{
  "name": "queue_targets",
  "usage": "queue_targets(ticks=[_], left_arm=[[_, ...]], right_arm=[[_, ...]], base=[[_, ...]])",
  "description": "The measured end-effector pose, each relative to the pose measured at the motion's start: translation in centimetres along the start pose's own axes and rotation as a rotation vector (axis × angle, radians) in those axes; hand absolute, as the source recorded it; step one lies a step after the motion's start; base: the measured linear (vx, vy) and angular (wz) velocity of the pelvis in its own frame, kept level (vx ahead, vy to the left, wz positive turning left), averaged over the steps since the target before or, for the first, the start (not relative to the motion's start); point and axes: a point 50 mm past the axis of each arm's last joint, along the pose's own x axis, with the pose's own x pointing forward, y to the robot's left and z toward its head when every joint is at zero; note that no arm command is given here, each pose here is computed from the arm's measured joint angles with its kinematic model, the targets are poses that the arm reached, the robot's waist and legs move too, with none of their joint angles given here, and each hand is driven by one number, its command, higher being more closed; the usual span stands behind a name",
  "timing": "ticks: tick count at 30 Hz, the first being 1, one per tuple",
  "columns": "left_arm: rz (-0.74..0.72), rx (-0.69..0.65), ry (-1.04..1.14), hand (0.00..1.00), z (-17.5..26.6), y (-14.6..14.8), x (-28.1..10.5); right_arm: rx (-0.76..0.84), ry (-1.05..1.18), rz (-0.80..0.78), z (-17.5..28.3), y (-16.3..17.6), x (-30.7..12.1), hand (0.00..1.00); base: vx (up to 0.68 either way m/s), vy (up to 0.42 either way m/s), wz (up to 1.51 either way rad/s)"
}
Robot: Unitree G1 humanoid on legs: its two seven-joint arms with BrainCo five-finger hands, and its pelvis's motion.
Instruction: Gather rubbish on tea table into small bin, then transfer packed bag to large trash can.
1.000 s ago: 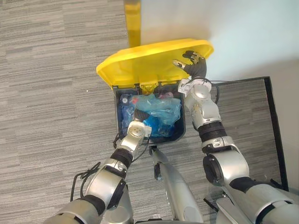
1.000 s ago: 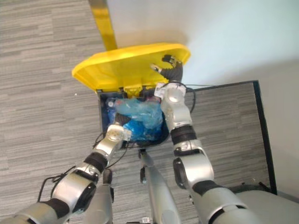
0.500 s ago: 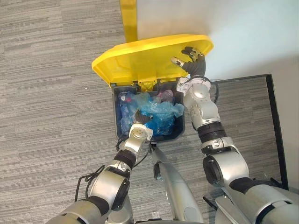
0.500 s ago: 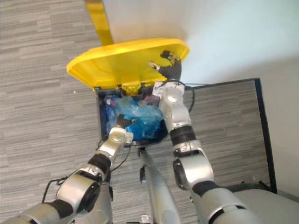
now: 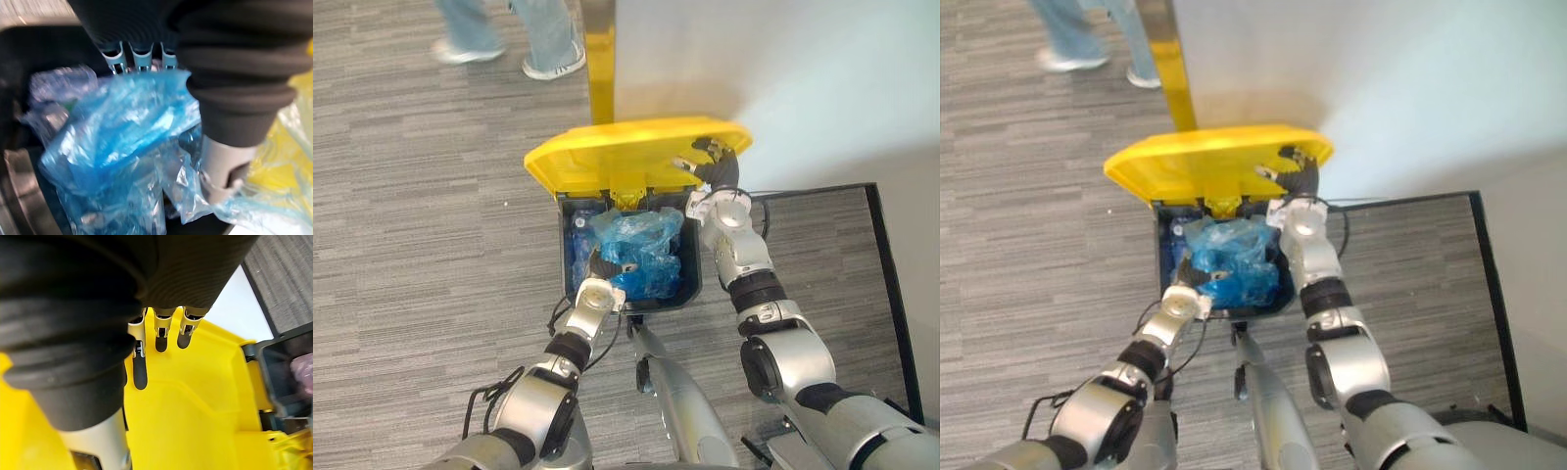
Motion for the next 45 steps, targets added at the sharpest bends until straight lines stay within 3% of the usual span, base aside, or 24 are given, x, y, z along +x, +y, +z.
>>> queue_targets(ticks=[13, 19, 21, 27, 29, 32, 35, 45], left_arm=[[0.168, -0.232, 0.281, 0.00, -12.5, 4.4, -7.9], [0.219, -0.258, 0.584, 0.00, -19.5, 5.3, -12.0], [0.250, -0.320, 0.704, 0.00, -21.4, 5.0, -13.3], [0.278, -0.321, 0.745, 0.00, -22.1, 5.6, -13.7], [0.275, -0.297, 0.742, 0.00, -22.0, 5.9, -13.4], [0.238, -0.336, 0.776, 0.00, -21.9, 4.0, -13.3], [0.214, -0.367, 0.800, 0.00, -21.8, 2.7, -13.4], [0.222, -0.347, 0.841, 0.00, -22.8, 3.5, -13.9]], right_arm=[[-0.184, 0.353, 0.022, -13.3, -4.5, -7.0, 0.00], [-0.209, 0.467, 0.041, -17.0, -5.5, -11.0, 0.00], [-0.234, 0.522, 0.055, -18.8, -5.9, -13.8, 0.00], [-0.297, 0.766, 0.032, -23.7, -7.6, -22.0, 0.00], [-0.298, 0.880, -0.067, -25.2, -9.5, -24.8, 0.00], [-0.301, 0.939, -0.214, -25.8, -12.4, -26.0, 0.00], [-0.278, 1.031, -0.280, -26.7, -13.2, -27.5, 0.00], [-0.194, 1.141, -0.339, -27.7, -13.2, -28.4, 0.00]], base=[[0.06, 0.099, 0.17], [-0.05, 0.114, -0.12], [-0.25, 0.146, -0.42], [-0.25, 0.015, -0.30], [-0.18, -0.186, -0.41], [-0.14, -0.194, -0.31], [-0.01, -0.164, -0.42], [-0.09, -0.018, -0.21]])
